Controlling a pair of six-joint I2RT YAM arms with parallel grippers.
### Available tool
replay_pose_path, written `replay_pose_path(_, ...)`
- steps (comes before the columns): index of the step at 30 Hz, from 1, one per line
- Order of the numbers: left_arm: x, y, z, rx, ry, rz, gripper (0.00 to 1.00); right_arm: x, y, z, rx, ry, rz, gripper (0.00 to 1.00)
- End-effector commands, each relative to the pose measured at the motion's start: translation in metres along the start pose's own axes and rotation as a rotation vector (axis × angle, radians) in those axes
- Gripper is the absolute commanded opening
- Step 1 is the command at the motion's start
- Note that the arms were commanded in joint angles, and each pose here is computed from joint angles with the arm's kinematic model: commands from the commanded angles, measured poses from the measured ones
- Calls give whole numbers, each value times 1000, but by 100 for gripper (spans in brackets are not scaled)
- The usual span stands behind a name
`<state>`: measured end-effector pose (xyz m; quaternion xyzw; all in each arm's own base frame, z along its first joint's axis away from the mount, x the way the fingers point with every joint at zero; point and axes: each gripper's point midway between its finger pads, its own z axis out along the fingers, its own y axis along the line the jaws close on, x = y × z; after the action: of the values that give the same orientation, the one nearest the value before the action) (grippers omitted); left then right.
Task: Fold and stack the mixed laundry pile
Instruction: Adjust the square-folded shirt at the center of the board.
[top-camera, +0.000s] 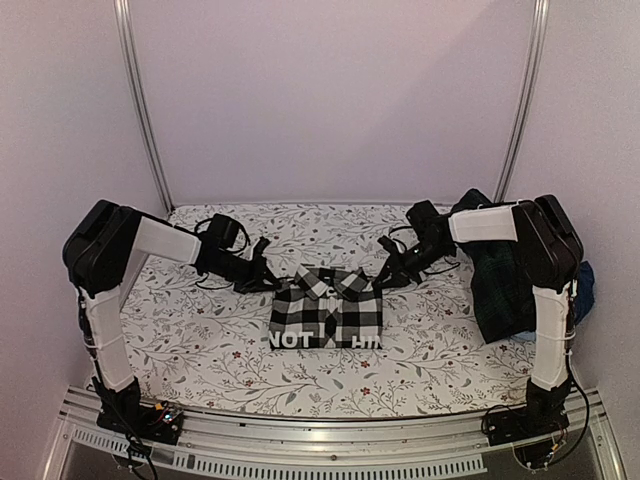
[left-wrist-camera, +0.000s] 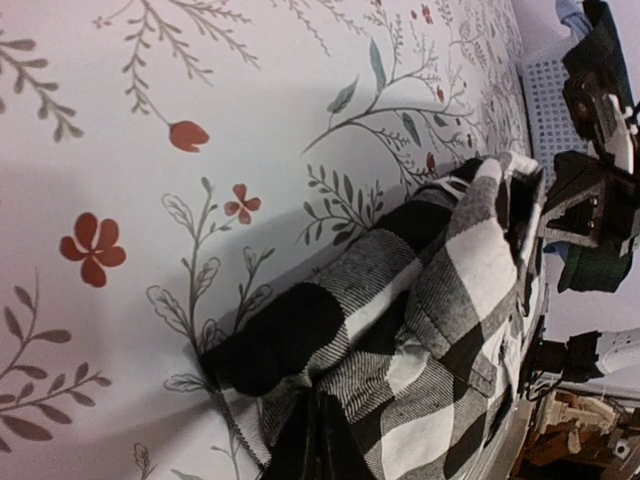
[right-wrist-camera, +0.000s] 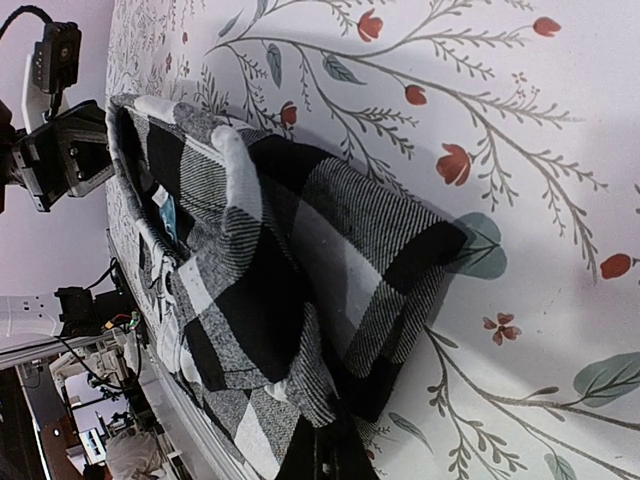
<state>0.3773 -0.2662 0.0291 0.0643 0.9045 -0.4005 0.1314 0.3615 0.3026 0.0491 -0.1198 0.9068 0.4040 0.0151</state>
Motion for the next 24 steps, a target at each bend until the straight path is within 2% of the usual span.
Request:
replay_pose_path(1,-2,-10,-2,11,-6,21,0,-15,19,-10,-24,-38,-56,0)
replay_pose_path(6,-16,-21,-24,-12,-72,57,0,-19,32,-21,-34,-59,-84,0)
replay_pose_path(10,-22,-13,-38,-51,-113,52,0,-22,33,-25,-14,-78,-107,0)
replay_pose_path(20,-28,29,-14,-129,-103,-35,0,-39,-3,12,63,-53,-47,2)
replay_pose_path(23,-37,33,-20,-182,-128,-29,18,-40,-7,16,69,-45,-37,23)
replay_pose_path(24,-42,31,-25,-203,-150,-16,33,-41,-4,12,73,-54,-43,31)
